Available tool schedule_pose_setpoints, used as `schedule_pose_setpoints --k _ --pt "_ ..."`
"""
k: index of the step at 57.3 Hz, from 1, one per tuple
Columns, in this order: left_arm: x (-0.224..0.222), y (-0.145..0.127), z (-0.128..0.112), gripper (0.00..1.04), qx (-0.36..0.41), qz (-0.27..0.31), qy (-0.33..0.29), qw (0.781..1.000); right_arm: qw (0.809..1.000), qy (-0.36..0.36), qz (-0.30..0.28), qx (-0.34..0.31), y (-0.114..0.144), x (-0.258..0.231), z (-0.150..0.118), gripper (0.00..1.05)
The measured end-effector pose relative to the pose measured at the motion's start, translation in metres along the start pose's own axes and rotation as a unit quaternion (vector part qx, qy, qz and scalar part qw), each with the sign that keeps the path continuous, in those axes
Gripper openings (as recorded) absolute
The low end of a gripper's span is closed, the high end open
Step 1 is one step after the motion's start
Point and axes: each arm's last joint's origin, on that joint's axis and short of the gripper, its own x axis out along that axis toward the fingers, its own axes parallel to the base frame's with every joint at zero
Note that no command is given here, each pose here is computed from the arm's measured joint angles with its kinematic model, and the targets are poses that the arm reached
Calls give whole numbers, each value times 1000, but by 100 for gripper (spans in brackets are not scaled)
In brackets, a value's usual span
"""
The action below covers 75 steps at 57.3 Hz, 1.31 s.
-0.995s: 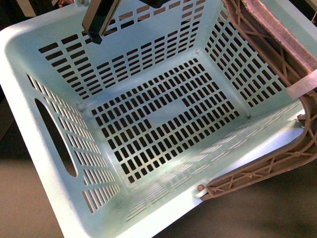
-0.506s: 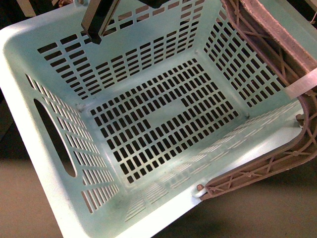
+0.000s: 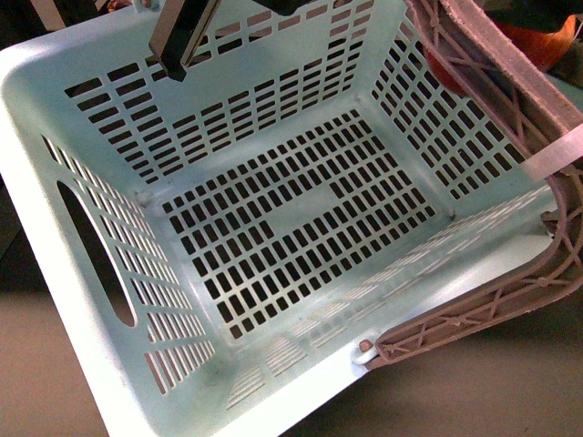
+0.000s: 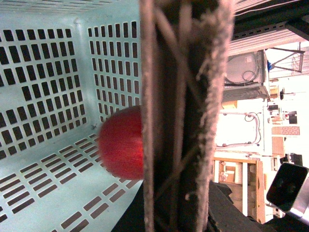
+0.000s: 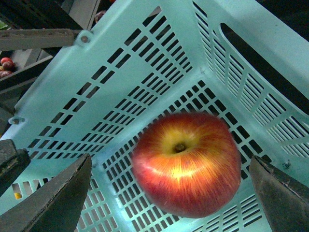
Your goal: Pick apple with right arm and hold basket with left
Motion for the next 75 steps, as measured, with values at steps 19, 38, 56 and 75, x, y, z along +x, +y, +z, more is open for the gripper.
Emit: schedule_pose_setpoints --k 19,38,56,75 --pt "2 1 0 7 1 3 1 1000 989 -76 -122 -35 -10 -44 26 96" --pt "2 1 -1 7 -1 1 5 1000 969 -169 -155 -89 -20 -84 34 88" --pt "2 1 0 7 2 2 2 1000 943 -232 -128 -202 -52 -103 -10 32" --pt "2 1 0 7 2 3 2 1000 940 -234 -130 -210 -76 -124 -42 2"
